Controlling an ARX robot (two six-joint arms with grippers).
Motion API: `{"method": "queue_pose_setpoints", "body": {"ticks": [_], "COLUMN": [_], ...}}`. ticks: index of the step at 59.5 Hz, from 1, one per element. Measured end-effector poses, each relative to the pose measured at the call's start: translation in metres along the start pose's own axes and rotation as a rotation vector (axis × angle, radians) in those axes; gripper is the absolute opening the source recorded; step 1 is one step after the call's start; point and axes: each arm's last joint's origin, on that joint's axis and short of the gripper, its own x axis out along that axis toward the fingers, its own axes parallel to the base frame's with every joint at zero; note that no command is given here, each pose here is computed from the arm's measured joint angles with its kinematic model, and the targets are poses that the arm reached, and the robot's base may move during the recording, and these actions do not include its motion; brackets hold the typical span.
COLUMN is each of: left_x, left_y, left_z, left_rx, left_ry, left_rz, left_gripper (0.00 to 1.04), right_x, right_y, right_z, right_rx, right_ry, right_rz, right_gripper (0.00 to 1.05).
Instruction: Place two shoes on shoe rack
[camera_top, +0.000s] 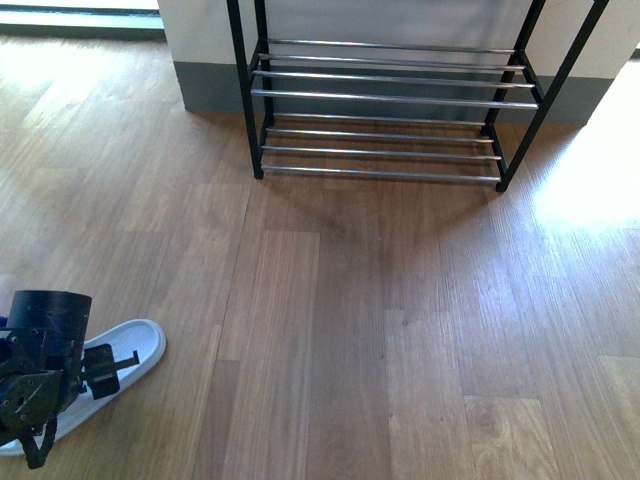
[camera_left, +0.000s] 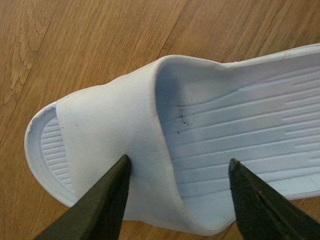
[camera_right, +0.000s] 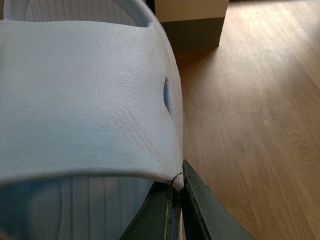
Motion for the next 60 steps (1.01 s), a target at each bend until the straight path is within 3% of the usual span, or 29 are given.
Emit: {"method": "queue_pose_setpoints", "body": {"ticks": [23,46,49,60], "left_x": [-0.0023,-0.003,-0.003,-0.0054], "left_y": [-0.0018,0.0007,0.0011,0.0023], "left_z": [-0.0038,-0.0074,-0.0073,-0.0065], "left_rx": [0.011,-0.009,-0.016,-0.044], "left_ry": [0.054,0.068,0.063,0.034], "left_rz": [-0.007,0.053,0.066,0.114], "left_gripper": [0.97,0.95,0.9,0.54], "right_x": [0.0,0.0,0.0,0.0], "right_y": [0.0,0.0001,0.0001,0.0], "right_z": [0.0,0.0,0.0,0.0], "right_rx": [0.0,-0.001,0.0,0.0], "right_ry": [0.0,0.0,0.0,0.0], "right_rz": [0.0,0.0,0.0,0.0], "right_gripper": [0.01,0.01,0.01,0.01]}}
